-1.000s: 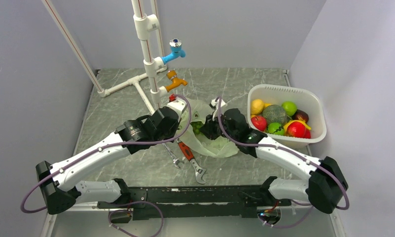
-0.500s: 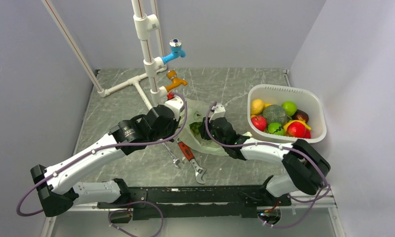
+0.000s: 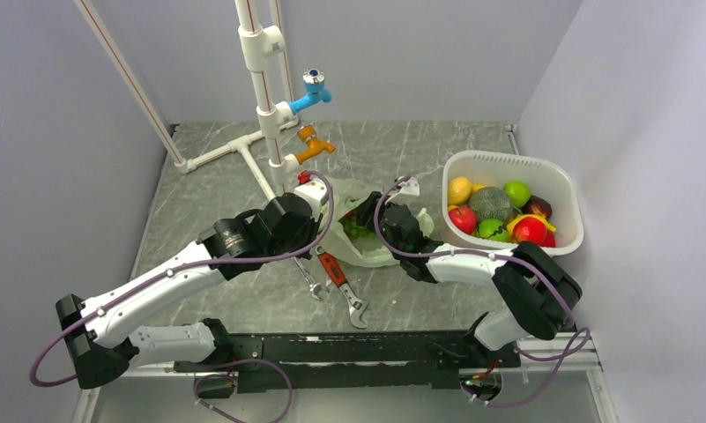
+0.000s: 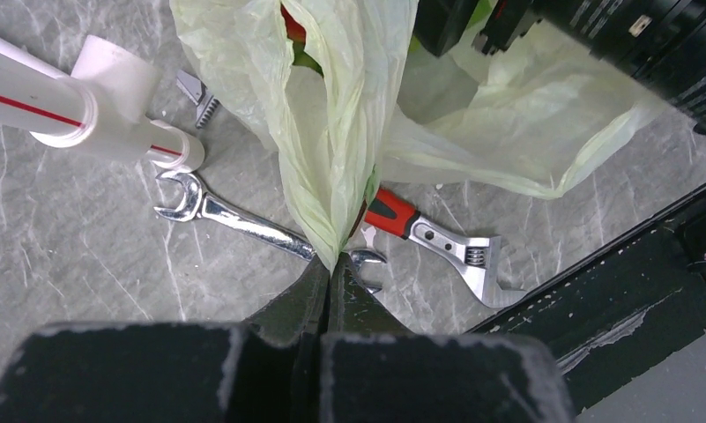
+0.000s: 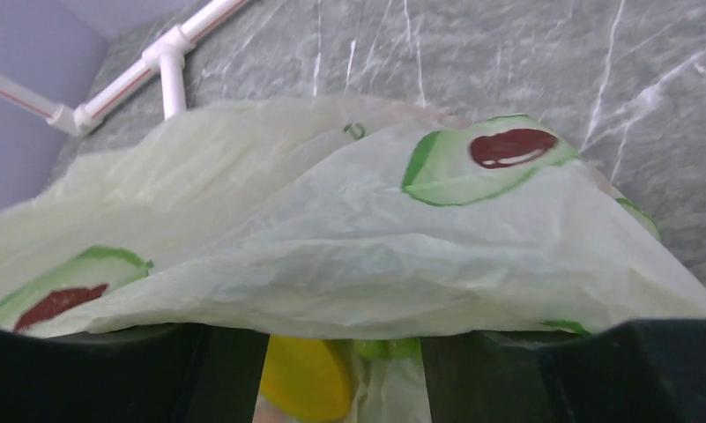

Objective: Take the fake fruits out of the plastic bag
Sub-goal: Adjust the plastic bag at the center of the board.

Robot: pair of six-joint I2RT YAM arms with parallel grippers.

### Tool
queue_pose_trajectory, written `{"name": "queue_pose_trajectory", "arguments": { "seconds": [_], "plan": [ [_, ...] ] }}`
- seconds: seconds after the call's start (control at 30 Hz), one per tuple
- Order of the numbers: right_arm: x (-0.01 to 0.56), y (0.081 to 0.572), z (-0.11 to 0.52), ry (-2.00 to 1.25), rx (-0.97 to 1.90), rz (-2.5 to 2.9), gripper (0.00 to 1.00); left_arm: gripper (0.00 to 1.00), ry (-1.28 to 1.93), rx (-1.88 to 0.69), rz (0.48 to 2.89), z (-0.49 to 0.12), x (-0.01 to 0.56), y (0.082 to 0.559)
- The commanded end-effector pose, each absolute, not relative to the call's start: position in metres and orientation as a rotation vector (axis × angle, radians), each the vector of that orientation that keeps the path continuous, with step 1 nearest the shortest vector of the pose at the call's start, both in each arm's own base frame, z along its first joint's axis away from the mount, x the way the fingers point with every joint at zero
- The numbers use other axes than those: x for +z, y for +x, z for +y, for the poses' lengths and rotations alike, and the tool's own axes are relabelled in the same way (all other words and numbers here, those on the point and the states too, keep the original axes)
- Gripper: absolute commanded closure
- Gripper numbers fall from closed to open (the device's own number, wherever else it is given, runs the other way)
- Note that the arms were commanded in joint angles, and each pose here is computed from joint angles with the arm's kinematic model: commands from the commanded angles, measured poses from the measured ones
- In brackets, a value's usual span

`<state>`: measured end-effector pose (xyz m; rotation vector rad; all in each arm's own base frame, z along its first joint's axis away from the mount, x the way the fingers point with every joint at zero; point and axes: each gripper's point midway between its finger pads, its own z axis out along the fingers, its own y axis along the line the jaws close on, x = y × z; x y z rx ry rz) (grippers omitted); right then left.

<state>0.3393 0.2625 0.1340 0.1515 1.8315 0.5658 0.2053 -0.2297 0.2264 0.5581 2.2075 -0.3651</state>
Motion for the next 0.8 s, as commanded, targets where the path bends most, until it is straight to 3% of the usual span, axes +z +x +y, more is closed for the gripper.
{"name": "queue_pose_trajectory", "arguments": {
  "seconds": [0.0,0.27,0.63,0.7,0.77],
  "plan": [
    [0.173,0.363,0.258,0.255,0.591,1.695,0.36,1.00,0.538,-0.405,2.205,-0.231,0.228,0.202],
    [0.184,0.371,0.261,0.269,0.655,1.661,0.20,1.00,0.544,-0.401,2.221,-0.234,0.224,0.203],
    [0.186,0.353,0.252,0.136,0.718,1.665,0.23,1.00,0.550,-0.387,2.195,-0.233,0.237,0.206],
    [0.183,0.337,0.264,0.038,0.786,1.678,0.25,0.86,0.562,-0.390,2.176,-0.234,0.248,0.208],
    [0.182,0.319,0.272,-0.050,0.853,1.677,0.25,0.63,0.573,-0.384,2.156,-0.234,0.261,0.209]
  ]
}}
